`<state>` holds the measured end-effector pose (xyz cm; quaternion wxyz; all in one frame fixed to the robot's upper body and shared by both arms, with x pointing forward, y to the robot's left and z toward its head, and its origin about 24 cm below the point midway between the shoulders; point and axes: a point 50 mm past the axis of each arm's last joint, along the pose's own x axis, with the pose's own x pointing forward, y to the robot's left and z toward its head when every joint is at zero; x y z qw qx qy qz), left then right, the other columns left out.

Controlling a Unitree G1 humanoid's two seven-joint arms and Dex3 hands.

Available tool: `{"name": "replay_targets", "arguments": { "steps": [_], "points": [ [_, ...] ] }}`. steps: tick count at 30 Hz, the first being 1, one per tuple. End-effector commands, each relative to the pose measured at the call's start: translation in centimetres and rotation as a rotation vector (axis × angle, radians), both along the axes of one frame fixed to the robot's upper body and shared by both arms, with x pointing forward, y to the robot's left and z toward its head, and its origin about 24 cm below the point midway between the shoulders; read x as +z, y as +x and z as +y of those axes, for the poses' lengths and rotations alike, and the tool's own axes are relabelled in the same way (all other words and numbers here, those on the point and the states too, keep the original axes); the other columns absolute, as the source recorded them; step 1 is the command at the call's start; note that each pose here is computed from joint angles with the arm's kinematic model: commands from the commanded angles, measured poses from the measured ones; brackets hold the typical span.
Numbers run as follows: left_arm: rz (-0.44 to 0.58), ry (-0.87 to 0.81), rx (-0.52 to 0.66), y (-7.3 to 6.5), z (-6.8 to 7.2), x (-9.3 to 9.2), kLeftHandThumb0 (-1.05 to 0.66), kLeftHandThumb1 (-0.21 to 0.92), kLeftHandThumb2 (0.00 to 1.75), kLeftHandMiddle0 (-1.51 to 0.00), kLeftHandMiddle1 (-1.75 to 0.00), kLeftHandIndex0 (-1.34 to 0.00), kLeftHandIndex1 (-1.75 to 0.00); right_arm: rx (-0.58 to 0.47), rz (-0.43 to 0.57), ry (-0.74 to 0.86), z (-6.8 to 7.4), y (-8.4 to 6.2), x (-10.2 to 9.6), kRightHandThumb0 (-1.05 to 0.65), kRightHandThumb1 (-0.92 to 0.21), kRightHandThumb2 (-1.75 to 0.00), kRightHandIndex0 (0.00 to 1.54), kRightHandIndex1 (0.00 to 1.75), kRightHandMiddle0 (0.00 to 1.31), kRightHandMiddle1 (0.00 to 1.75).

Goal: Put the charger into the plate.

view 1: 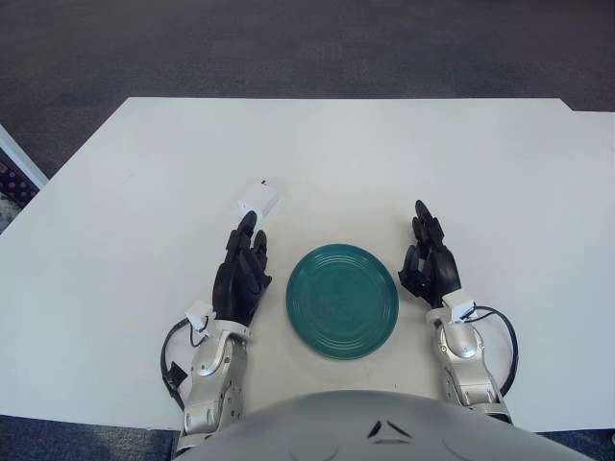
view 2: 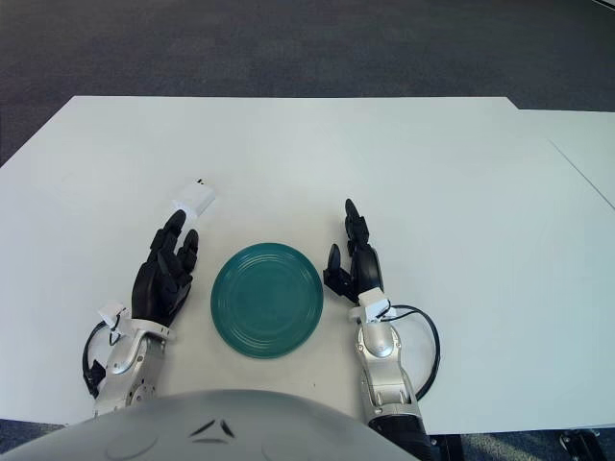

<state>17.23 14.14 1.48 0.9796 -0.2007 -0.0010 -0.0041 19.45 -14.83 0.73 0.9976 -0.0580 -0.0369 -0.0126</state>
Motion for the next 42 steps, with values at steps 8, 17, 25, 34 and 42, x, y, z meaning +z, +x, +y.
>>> {"name": "replay_targets", "arguments": {
  "steps": [8, 17, 25, 34, 42],
  "points": [
    [0.008, 0.01, 0.013, -0.1, -0.1, 0.2, -1.05, 0.92, 0.89, 0.0, 0.0, -0.01, -0.33, -0.01, 0.077, -0.007, -0.2, -0.8, -1.3, -0.94, -0.92, -1.02, 0.0, 0.0, 0.0, 0.07],
    [-0.001, -0.029, -0.002, 0.0, 0.2, 0.1, -1.05, 0.92, 0.91, 0.0, 0.0, -0.05, -0.31, 0.0, 0.07, -0.003, -0.1, -0.9, -1.3, -0.93, -0.92, -1.03, 0.0, 0.0, 0.0, 0.08],
    [-0.033, 0.112, 0.032, 2.0, 2.3, 4.4, -1.05, 0.92, 0.95, 0.0, 0.0, -0.01, -0.27, 0.0, 0.065, -0.028, -0.3, -0.8, -1.1, -0.93, -0.92, -1.03, 0.0, 0.0, 0.0, 0.08],
    [-0.002, 0.671, 0.12, 4.4, 3.1, 11.2, -1.05, 0.92, 0.89, -0.15, -0.01, -0.09, -0.53, -0.013, 0.046, -0.089, -0.1, -0.3, -1.2, -0.95, -0.92, -1.02, 0.0, 0.0, 0.01, 0.09],
    [-0.089, 1.271, 0.19, 4.8, 2.8, 14.5, -1.05, 0.92, 0.73, -0.19, -0.01, -0.06, -0.58, 0.006, 0.046, -0.068, -0.2, -0.2, -1.3, -0.96, -0.92, -1.02, 0.0, 0.0, 0.01, 0.1]
  ]
}}
